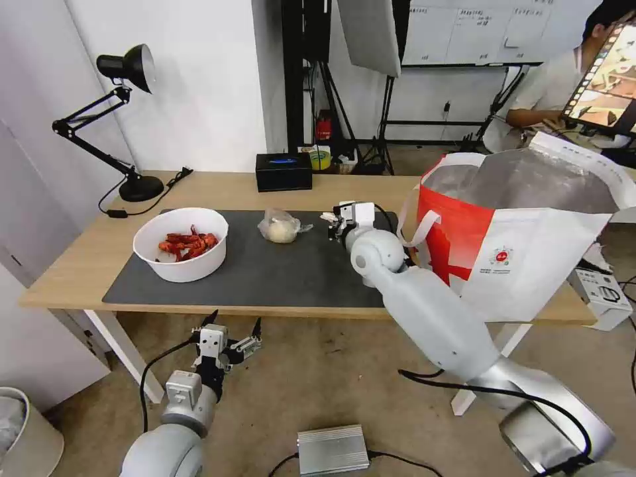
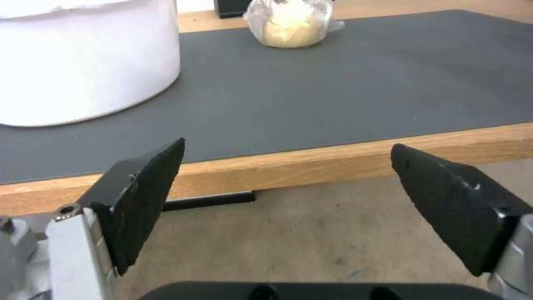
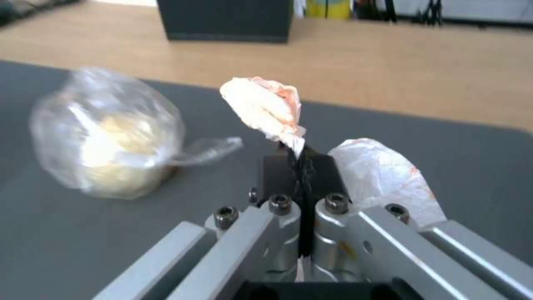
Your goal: Pick up the trash from the table and place it into the takeout bag.
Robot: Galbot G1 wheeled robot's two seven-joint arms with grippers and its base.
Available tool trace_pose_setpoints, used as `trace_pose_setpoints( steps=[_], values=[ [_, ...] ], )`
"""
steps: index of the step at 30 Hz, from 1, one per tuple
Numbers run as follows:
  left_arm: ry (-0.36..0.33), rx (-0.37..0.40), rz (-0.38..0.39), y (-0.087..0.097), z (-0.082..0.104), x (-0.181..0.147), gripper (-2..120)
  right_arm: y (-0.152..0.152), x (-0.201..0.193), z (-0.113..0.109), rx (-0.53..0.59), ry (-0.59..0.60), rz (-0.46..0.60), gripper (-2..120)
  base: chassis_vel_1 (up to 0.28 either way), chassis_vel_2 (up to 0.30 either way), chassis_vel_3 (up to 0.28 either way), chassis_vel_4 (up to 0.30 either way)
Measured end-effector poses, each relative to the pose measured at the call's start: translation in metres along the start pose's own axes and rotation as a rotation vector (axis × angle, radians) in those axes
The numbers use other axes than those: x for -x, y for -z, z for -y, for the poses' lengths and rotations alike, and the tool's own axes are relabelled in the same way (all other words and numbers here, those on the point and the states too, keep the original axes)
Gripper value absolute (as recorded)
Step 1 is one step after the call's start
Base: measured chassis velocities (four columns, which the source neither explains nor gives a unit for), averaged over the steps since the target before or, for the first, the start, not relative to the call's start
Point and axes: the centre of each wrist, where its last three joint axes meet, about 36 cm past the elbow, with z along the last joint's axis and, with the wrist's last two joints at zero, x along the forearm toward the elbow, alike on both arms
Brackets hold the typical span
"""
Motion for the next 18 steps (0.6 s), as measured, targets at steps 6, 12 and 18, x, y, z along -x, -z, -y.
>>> trace_pose_setpoints(
  steps=[6,12,18],
  values=[
    [0.002,0.003,0.002,0.001,-0.001,-0.001,100,0.008,-0.040,0.008,-0.007,0.076,0.091,0,0.000,0.000,0.000,0.000],
    [0.002,0.006,0.001,0.001,0.000,-0.002,100,0.006,-0.096,0.020,-0.007,0.154,0.171,0,0.000,0.000,0.000,0.000],
    [0.003,0.012,-0.003,0.001,0.001,-0.003,100,-0.005,-0.134,0.040,-0.019,0.176,0.198,0,0.000,0.000,0.000,0.000]
  ],
)
